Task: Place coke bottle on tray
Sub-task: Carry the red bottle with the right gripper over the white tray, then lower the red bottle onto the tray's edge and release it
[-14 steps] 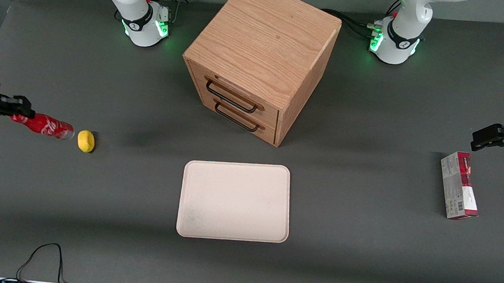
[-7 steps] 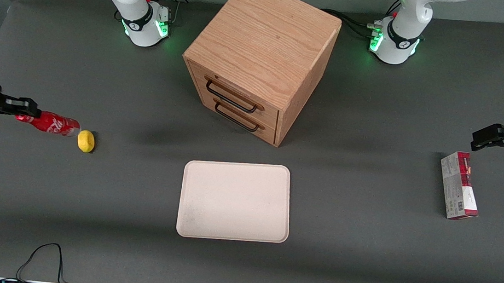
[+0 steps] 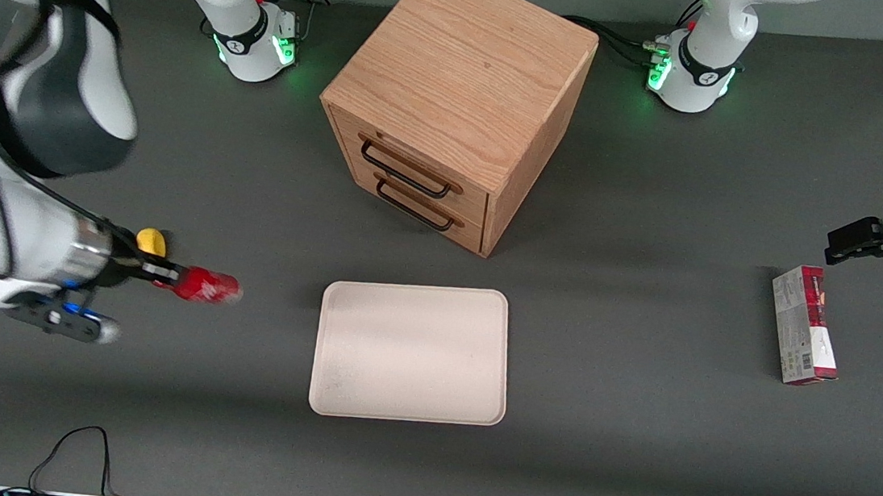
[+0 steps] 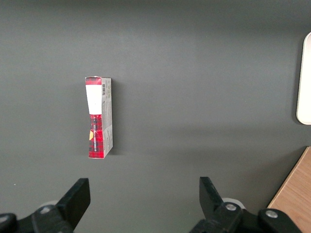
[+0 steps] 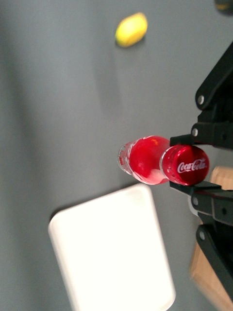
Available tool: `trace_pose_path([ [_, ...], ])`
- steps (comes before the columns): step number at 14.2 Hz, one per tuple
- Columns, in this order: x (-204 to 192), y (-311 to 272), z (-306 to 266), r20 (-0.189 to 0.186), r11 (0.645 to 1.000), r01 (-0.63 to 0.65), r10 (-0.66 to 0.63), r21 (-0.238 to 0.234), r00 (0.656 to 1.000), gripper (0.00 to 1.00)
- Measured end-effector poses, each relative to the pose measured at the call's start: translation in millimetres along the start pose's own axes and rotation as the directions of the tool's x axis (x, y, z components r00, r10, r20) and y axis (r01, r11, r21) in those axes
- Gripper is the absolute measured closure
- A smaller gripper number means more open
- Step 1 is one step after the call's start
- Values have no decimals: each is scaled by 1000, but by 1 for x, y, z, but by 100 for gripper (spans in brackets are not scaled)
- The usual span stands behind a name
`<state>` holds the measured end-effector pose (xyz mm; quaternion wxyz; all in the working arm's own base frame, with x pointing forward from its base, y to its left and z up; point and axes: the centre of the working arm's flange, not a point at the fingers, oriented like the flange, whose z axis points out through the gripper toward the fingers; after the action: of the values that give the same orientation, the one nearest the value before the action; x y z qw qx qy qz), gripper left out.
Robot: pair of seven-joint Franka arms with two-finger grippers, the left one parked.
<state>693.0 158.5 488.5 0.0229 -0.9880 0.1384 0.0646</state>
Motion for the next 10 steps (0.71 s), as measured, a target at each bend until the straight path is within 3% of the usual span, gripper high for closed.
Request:
trace_pose_path([
  [3,-4,-65,44,-64,999,-25,23,-21,998,69],
  [6,-4,-114,96,-117,999,-52,50,-14,992,69],
  [10,1,-133,136,-143,999,-43,39,-25,989,69],
])
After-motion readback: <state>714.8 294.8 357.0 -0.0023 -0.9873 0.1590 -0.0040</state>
